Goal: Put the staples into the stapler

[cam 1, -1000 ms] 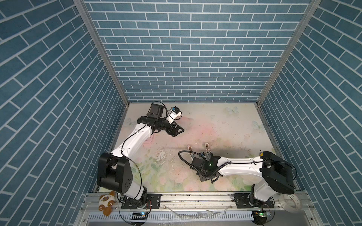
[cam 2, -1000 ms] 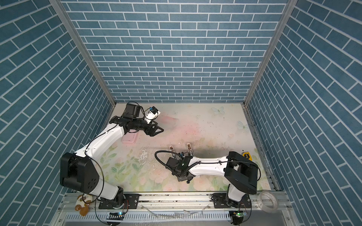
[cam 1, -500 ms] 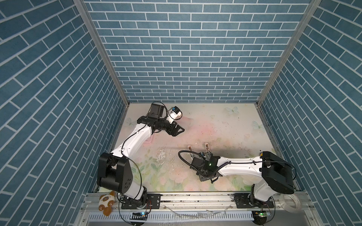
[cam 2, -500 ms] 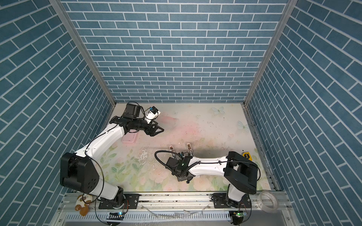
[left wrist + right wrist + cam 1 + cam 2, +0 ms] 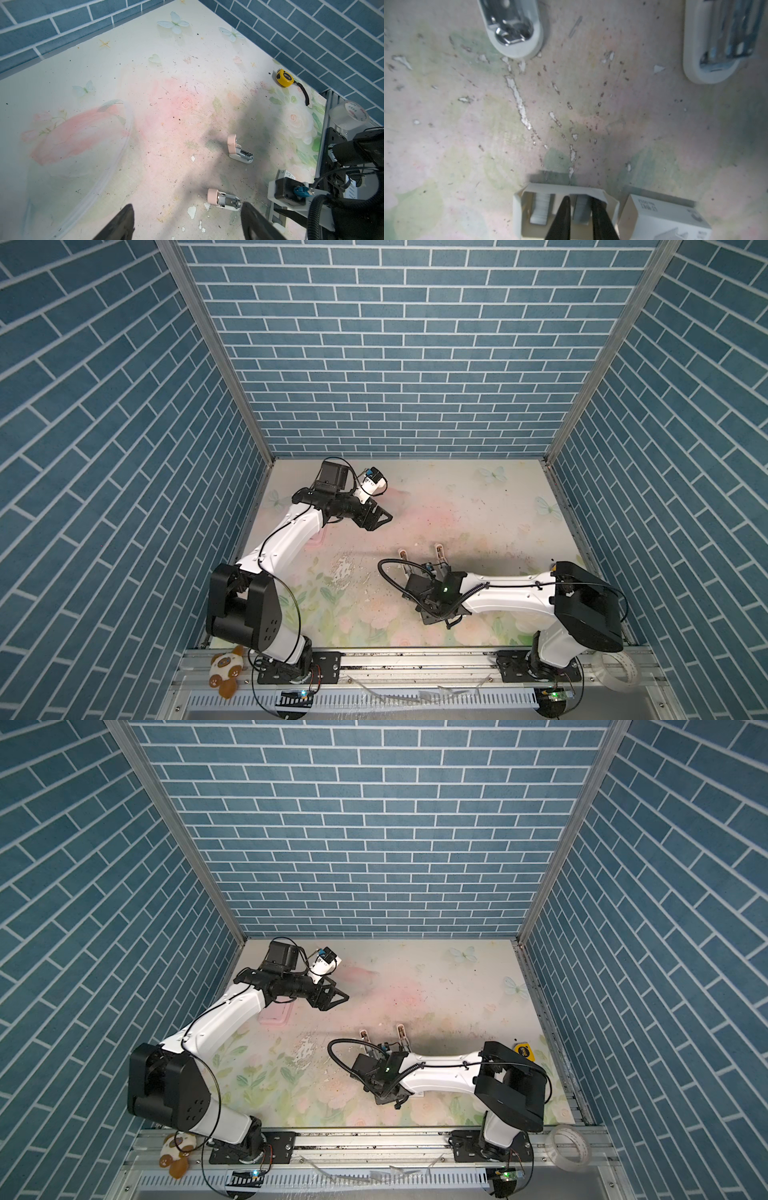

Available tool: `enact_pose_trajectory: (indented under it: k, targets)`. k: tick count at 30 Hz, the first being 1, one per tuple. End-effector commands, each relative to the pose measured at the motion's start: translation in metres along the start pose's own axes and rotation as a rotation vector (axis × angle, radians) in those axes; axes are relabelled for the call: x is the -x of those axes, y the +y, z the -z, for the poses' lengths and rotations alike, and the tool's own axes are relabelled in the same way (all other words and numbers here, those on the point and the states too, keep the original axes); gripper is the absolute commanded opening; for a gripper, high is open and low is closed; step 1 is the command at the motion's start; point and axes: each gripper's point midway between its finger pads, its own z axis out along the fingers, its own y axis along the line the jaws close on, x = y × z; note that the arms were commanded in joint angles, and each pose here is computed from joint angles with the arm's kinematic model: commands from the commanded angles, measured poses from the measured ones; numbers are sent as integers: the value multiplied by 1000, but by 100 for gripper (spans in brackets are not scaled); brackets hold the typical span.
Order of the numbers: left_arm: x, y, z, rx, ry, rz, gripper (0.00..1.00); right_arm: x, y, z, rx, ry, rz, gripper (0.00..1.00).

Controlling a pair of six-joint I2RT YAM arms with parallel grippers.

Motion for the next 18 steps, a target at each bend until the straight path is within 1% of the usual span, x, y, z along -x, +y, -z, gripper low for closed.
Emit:
enact_pose_trajectory:
  k: [1,10,18]
  targets:
    - [-5,-4,-2,-14,6,3,82,-7,-6,-7,-45,23,-33,21]
    - [-6,-5,-1,-12,6,1,82,-7,-5,-9,-49,23,-38,19]
    - [-6,-5,-1,-14,7,2,82,-1,-6,-4,-37,-11,-36,8]
